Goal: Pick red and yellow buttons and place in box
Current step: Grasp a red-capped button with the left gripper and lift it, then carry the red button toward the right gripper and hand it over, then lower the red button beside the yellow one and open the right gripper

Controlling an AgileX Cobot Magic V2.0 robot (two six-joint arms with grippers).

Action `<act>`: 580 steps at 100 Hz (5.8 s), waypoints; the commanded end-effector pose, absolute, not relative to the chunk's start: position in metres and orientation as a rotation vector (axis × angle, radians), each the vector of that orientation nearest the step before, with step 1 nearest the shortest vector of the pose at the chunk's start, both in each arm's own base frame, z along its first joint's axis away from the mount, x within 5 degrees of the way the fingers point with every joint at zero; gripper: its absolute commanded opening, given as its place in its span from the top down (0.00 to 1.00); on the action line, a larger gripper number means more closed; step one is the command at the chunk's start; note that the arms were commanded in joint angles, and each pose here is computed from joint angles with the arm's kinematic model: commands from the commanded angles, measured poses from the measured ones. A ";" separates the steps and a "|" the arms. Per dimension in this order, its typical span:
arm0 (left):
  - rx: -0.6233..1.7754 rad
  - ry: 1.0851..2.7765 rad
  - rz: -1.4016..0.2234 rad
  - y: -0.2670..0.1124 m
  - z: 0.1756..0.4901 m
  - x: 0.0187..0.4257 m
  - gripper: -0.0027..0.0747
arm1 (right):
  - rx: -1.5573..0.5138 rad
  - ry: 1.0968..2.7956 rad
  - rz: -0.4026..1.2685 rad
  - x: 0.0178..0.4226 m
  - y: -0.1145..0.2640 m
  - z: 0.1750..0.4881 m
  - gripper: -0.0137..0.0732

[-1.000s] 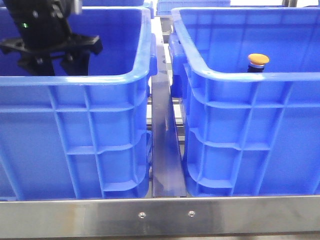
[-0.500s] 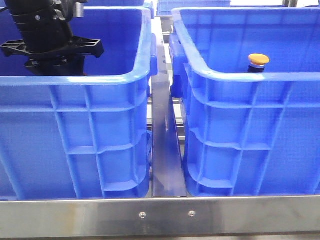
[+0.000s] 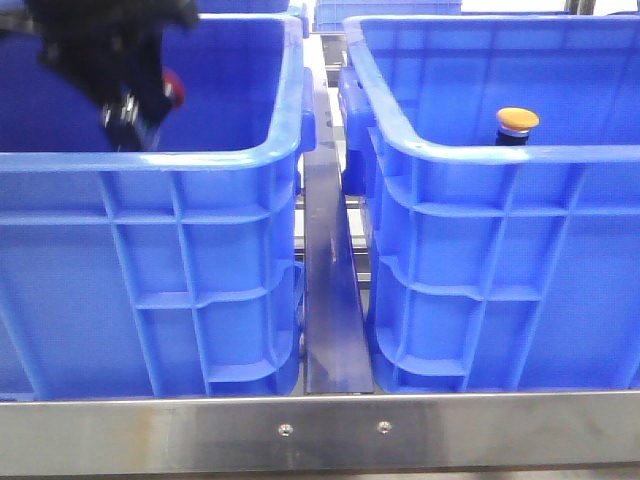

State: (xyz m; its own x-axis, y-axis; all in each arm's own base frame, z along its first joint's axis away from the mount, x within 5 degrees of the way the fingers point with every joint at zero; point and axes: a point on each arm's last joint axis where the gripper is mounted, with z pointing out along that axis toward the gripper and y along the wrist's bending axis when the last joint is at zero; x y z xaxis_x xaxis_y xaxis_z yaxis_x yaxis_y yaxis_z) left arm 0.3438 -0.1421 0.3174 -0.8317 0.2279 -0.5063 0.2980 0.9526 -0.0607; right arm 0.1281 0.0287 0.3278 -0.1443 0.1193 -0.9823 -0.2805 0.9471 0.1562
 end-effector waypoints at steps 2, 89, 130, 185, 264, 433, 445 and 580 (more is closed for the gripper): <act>0.371 2.410 -0.264 -0.147 0.366 0.323 0.91 | -0.105 1.642 0.333 0.128 0.027 0.338 0.19; 1.050 2.154 -0.661 -0.228 0.411 0.215 0.91 | -0.104 1.642 0.334 0.128 0.027 0.338 0.19; 1.065 2.145 -0.668 -0.231 0.411 0.212 0.91 | -0.009 1.710 0.783 0.148 0.048 0.349 0.19; 1.064 2.143 -0.668 -0.231 0.411 0.212 0.91 | 0.080 1.965 1.614 0.234 0.086 0.350 0.19; 1.062 2.141 -0.669 -0.231 0.411 0.212 0.91 | 0.036 2.013 1.660 0.239 0.108 0.344 0.52; 1.043 2.117 -0.672 -0.232 0.414 0.214 0.30 | -0.026 1.829 0.240 0.278 -0.050 0.332 0.61; 1.035 2.108 -0.673 -0.232 0.414 0.214 0.30 | -0.024 1.815 0.229 0.292 -0.056 0.321 0.61; 1.022 2.092 -0.675 -0.233 0.416 0.216 0.30 | -0.100 1.896 0.290 0.394 -0.085 0.236 0.57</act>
State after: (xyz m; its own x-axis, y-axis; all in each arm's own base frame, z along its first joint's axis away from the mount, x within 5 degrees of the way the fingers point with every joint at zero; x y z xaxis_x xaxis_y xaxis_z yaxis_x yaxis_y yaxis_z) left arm 0.2241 -0.2353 0.3894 -0.4925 0.5331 -0.6879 0.8117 0.5664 -0.1422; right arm 0.3905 -0.0829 0.2058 -0.4364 0.0094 -0.8997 -0.2449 0.9609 0.1288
